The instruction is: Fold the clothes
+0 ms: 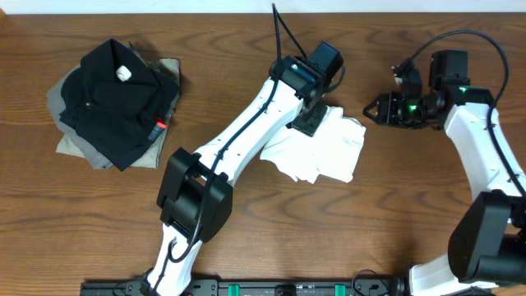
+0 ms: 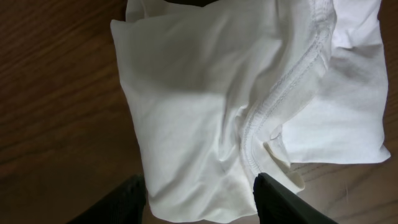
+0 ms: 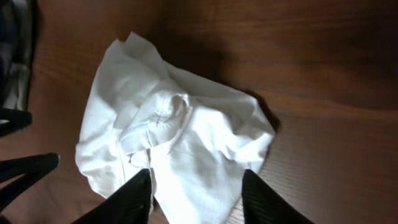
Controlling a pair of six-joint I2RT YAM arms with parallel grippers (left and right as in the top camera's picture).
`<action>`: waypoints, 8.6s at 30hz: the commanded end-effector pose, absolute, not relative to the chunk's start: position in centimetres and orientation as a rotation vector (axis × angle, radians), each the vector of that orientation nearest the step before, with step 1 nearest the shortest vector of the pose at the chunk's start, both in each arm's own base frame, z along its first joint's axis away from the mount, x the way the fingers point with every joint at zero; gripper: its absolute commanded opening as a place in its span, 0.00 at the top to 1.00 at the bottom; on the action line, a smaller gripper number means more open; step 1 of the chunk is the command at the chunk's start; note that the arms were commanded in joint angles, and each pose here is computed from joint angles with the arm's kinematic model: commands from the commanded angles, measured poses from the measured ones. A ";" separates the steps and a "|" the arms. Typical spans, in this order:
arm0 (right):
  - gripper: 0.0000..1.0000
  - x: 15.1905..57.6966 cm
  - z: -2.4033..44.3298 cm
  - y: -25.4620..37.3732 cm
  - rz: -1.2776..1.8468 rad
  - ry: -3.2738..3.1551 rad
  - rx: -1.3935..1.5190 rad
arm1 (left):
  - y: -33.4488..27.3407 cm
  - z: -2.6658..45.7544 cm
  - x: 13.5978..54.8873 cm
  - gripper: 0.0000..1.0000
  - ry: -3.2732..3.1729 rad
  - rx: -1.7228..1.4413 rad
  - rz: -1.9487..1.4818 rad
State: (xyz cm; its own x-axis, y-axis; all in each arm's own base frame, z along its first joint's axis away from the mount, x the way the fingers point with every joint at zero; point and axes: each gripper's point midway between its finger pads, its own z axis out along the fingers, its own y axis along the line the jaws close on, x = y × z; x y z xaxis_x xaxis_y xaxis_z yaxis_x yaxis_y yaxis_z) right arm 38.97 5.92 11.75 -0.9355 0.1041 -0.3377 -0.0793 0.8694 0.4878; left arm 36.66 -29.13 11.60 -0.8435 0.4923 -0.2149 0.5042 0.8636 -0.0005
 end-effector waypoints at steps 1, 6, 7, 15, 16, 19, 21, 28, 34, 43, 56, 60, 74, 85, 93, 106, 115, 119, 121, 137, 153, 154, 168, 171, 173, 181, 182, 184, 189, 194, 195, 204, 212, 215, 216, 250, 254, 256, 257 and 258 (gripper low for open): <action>0.52 38.7 10.2 8.4 0.769 2.720 -0.074 | -29.0 13.8 37.2 0.42 2.781 0.736 -0.104; 0.46 39.4 8.2 11.5 0.804 2.727 -0.156 | -28.7 13.8 37.3 0.41 2.787 0.728 -0.100; 0.45 39.7 8.0 12.1 0.809 2.722 -0.161 | -28.6 13.8 37.2 0.41 2.789 0.729 -0.098; 0.46 40.2 5.4 13.6 0.735 2.788 -0.053 | -28.3 13.7 36.8 0.41 2.809 0.735 -0.086; 0.50 40.3 5.3 13.7 0.733 2.787 -0.059 | -28.3 13.7 36.8 0.41 2.809 0.735 -0.086; 0.78 40.9 5.5 13.9 0.735 2.757 -0.071 | -28.3 13.7 36.8 0.41 2.809 0.735 -0.086; 0.99 41.3 6.2 14.0 0.752 2.728 -0.078 | -28.3 13.7 36.8 0.41 2.809 0.735 -0.086; 0.99 41.7 11.8 11.2 0.657 2.606 -0.074 | -28.1 13.7 37.0 0.40 2.811 0.725 -0.085; 0.99 41.0 16.1 8.6 0.604 2.523 -0.057 | -28.0 13.7 37.4 0.39 2.804 0.714 -0.089; 0.96 39.6 12.3 4.1 0.329 2.691 0.082 | -28.0 13.7 37.4 0.36 2.805 0.714 -0.089; 0.90 37.1 8.1 -2.9 -0.057 2.851 0.416 | -29.1 13.2 36.1 0.30 2.847 0.743 -0.217; 0.87 37.3 6.9 -3.1 -0.045 2.870 0.430 | -29.8 12.9 36.0 0.28 2.846 0.749 -0.266; 0.76 38.2 9.5 -2.5 0.386 2.765 0.500 | -33.1 11.0 36.4 0.61 2.820 0.795 -0.473; 0.59 37.9 10.6 4.3 0.719 2.727 0.137 | -36.8 4.7 34.9 0.34 2.897 0.895 -0.755; 0.87 38.4 4.7 3.9 0.628 2.799 0.259 | -35.7 1.9 34.1 0.87 2.988 0.894 -0.695; 0.92 36.3 1.8 0.0 0.359 2.930 0.384 | -34.6 2.8 33.7 0.59 3.031 0.872 -0.681; 0.88 38.7 6.8 0.5 0.384 2.749 0.203 | -32.0 11.5 37.1 0.25 2.821 0.829 -0.723; 0.89 39.1 9.2 3.5 0.619 2.662 0.128 | -30.9 13.0 39.7 0.17 2.719 0.812 -0.724; 0.93 39.2 9.7 5.1 0.714 2.635 0.084 | -30.1 13.0 40.6 0.17 2.713 0.780 -0.719; 0.99 34.6 -0.4 1.7 0.002 3.039 0.347 | -25.2 12.4 41.9 0.17 2.812 0.626 -0.695; 0.99 37.2 0.4 11.3 -0.013 2.739 -0.908 | -25.4 12.6 42.3 0.17 2.791 0.628 -0.695; 0.99 36.7 0.3 11.8 -0.034 2.735 -0.962 | -25.4 12.6 42.3 0.16 2.791 0.627 -0.695; 0.96 37.5 7.2 13.6 0.460 2.604 -0.701 | -24.3 12.4 42.3 0.15 2.818 0.597 -0.685; 0.79 38.5 9.6 11.1 0.557 2.556 -0.548 | -24.6 12.3 41.8 0.15 2.832 0.609 -0.686; 0.72 39.0 10.5 8.8 0.599 2.561 -0.378 | -25.1 12.2 41.0 0.15 2.845 0.638 -0.687; 0.57 38.6 9.7 0.4 0.618 2.653 0.279 | -30.3 12.0 36.9 0.16 2.774 0.976 -0.690; 0.57 38.3 9.6 -0.1 0.623 2.661 0.330 | -31.1 12.0 36.2 0.15 2.743 1.056 -0.688; 0.57 37.6 9.3 -0.9 0.629 2.681 0.398 | -32.7 11.9 34.6 0.15 2.652 1.252 -0.680; 0.57 35.6 8.4 -1.9 0.605 2.756 0.573 | -36.2 10.5 30.8 0.15 2.372 1.690 -0.656; 0.53 33.9 7.7 -2.2 0.568 2.823 0.690 | -38.8 8.6 30.5 0.15 2.231 1.772 -0.519; 0.52 33.6 7.5 -2.2 0.569 2.832 0.699 | -39.3 8.2 30.7 0.15 2.205 1.774 -0.476; 0.90 35.3 5.1 -1.0 0.675 2.700 0.689 | -37.2 7.2 36.0 0.23 2.234 1.561 -0.045; 0.94 36.6 1.9 0.5 0.716 2.553 0.842 | -32.9 7.0 39.1 0.23 2.454 1.251 -0.045; 0.96 35.3 -0.6 -0.2 0.584 2.612 0.918 | -31.4 6.8 39.7 0.23 2.499 1.202 -0.037; 0.98 34.3 -1.7 -0.5 0.517 2.658 0.950 | -31.0 6.7 39.8 0.23 2.510 1.195 -0.036; 0.98 24.0 -4.6 -4.9 -0.112 3.111 0.774 | -42.2 5.1 38.1 0.22 2.281 1.179 -1.125; 0.99 23.8 -4.6 -4.9 -0.113 3.117 0.776 | -43.5 4.5 36.4 0.23 2.278 1.226 -1.145; 0.98 23.8 -4.6 -4.9 -0.114 3.117 0.776 | -44.1 4.2 35.7 0.22 2.277 1.248 -1.149; 0.99 23.8 -4.6 -4.9 -0.113 3.118 0.776 | -44.4 4.0 35.4 0.23 2.275 1.258 -1.150; 0.99 23.8 -4.6 -4.9 -0.113 3.118 0.776 | -44.6 3.9 35.2 0.22 2.274 1.265 -1.151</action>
